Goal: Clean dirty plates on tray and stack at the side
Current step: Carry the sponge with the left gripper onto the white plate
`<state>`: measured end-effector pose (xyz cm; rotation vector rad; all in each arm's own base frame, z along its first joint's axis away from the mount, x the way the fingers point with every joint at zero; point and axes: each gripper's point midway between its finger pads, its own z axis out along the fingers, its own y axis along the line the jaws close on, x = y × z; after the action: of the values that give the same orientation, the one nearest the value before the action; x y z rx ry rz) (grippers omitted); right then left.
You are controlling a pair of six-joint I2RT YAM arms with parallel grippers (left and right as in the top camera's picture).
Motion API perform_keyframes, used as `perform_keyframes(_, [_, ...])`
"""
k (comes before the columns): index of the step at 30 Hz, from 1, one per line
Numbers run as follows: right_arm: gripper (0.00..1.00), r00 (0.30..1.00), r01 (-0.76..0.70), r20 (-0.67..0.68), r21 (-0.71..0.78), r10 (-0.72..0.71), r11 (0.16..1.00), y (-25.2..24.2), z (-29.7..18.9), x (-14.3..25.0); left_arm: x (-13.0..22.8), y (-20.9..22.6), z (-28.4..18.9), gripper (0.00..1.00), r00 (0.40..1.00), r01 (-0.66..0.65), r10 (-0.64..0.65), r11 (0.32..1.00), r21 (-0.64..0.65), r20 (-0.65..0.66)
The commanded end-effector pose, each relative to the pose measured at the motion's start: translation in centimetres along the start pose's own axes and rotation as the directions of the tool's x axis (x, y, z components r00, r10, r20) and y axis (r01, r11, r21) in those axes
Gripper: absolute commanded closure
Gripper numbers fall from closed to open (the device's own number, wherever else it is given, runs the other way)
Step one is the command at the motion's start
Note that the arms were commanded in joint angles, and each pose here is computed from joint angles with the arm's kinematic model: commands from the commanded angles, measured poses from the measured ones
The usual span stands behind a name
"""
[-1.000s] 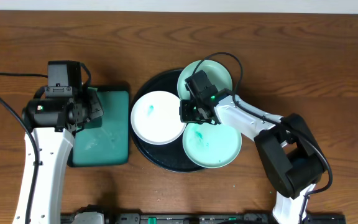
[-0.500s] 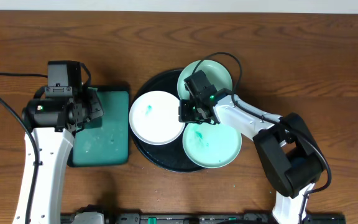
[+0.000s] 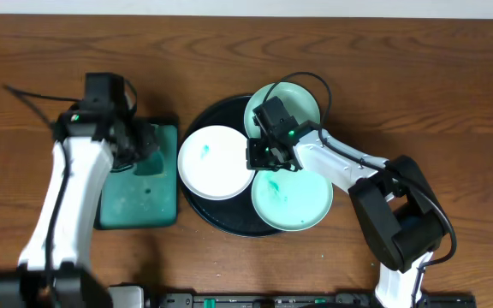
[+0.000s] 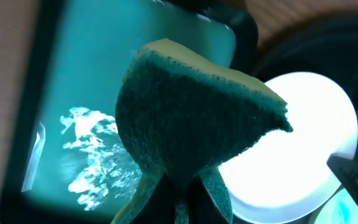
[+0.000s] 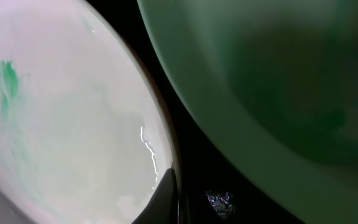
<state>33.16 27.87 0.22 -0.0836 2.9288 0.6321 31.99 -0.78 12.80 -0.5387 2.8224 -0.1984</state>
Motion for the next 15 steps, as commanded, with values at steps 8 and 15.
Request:
perform_keyframes(8, [0.99, 0.995, 0.04, -0.094, 0.023, -0.037, 0.999, -0.7, 1.9, 2.7, 1.1, -6.0, 4.8, 0.93, 0.981, 0.04, 0.013, 0.963, 0.266, -0.192])
perform_keyframes(15, [0.99, 0.995, 0.042, -0.095, 0.024, -0.04, 0.999, -0.7, 1.9, 2.8, 3.0, -10.4, 7.1, 0.93, 0.971, -0.053, 0.119, 0.952, 0.301, -0.206])
